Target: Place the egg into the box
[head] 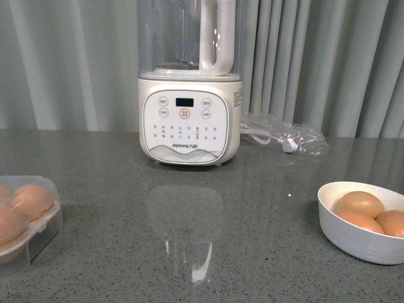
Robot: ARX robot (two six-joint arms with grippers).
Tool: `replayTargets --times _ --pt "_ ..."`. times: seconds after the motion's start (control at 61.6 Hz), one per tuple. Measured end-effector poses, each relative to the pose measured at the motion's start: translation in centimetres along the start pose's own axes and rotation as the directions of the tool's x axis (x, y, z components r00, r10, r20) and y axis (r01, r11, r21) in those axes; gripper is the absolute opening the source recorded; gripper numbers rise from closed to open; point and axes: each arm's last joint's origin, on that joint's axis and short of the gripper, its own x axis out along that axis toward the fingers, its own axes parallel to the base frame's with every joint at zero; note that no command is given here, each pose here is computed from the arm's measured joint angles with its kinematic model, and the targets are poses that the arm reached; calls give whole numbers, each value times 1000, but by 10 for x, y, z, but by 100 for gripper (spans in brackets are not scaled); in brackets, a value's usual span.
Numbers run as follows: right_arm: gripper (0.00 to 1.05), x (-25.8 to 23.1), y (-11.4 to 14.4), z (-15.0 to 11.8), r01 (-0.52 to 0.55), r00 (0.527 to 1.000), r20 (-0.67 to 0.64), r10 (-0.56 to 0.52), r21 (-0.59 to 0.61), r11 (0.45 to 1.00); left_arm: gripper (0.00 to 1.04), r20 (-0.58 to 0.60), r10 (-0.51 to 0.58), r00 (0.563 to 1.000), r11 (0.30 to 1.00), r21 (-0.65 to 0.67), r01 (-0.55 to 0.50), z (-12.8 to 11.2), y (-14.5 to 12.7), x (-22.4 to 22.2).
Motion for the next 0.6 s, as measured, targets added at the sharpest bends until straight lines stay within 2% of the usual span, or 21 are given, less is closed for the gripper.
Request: replayTargets --times 0.341,0.471,0.6 --pt "98 0 0 0 0 1000 0 0 0 1000 4 34 2 999 1000 0 -2 -3 0 -6" --pt "98 0 0 0 0 1000 0 0 0 1000 4 -3 0 1000 1000 0 0 -8 0 -14" --pt "98 0 0 0 0 1000 0 0 0 1000 4 29 2 1000 1000 0 -2 -6 0 -18"
